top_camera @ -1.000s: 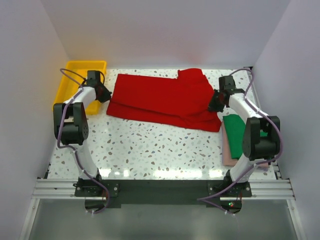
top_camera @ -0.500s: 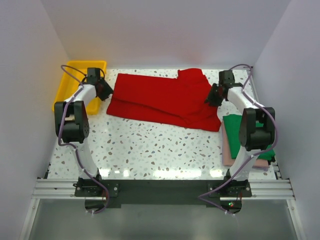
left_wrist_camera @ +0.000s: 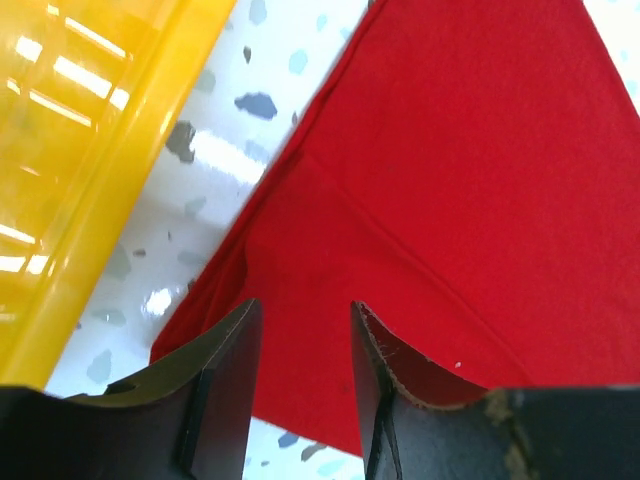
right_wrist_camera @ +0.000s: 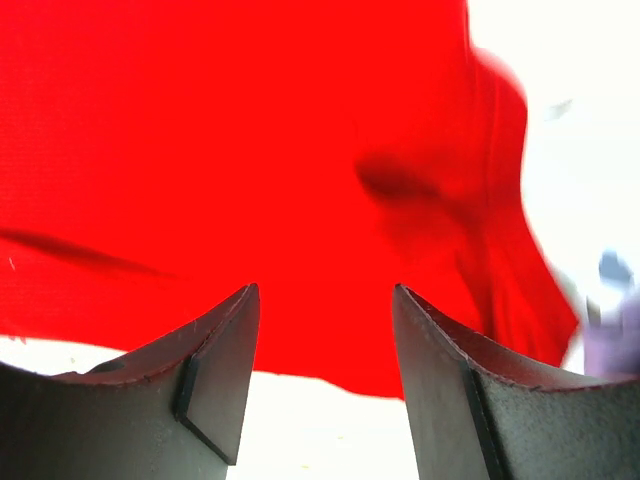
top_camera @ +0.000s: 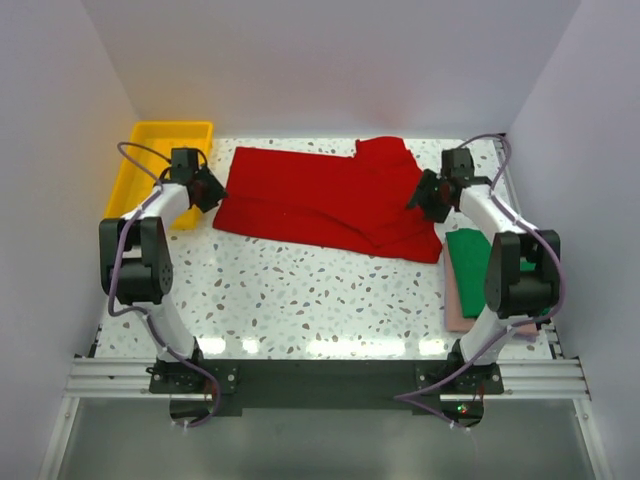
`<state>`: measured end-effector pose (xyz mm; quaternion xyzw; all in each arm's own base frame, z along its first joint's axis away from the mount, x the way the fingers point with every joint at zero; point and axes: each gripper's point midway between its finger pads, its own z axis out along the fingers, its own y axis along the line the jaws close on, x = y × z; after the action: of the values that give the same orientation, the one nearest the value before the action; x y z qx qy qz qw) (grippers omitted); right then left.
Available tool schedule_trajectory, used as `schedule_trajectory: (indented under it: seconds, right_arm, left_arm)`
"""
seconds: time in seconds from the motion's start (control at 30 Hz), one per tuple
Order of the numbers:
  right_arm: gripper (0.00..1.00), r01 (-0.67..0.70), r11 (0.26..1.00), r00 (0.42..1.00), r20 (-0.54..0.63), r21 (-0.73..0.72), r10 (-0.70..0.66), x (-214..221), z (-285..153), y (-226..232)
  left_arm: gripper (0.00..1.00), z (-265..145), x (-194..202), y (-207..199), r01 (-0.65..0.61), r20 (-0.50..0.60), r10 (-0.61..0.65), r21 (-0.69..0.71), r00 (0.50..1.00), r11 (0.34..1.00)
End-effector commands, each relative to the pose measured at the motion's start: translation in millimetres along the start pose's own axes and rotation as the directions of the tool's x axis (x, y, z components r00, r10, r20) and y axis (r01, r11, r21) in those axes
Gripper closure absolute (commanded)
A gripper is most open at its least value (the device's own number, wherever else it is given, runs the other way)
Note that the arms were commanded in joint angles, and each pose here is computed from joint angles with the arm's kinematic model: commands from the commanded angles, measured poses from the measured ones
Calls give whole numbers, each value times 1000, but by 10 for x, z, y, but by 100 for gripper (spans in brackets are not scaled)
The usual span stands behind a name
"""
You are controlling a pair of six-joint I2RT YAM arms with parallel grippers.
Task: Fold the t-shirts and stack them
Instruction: Fold the tshirt
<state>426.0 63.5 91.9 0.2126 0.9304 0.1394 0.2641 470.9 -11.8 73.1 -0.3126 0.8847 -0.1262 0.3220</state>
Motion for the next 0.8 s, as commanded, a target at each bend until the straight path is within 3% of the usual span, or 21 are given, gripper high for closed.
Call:
schedule_trajectory:
  seconds: [0.0,0.23,0.53,0.77]
  right_arm:
    - [42,5,1000,998,65,-28,-3,112,-257,49]
    - [43,12,1000,999,40,27,-13,448,-60,-126]
    - [46,4,997,999,31,78,-7,407,192,-203]
    - [58,7,995,999,36,100,-10,322,292,-204]
  left_arm:
    - [56,-184,7,-193,-13,41,10,88,999,996]
    - [58,-237,213,-246,-36,-7,38,140,999,990]
    - [58,-306,340,-236,-96,-33,104,177,994,979]
    - [58,-328,367,-227,-106,-37,115,182,993,978]
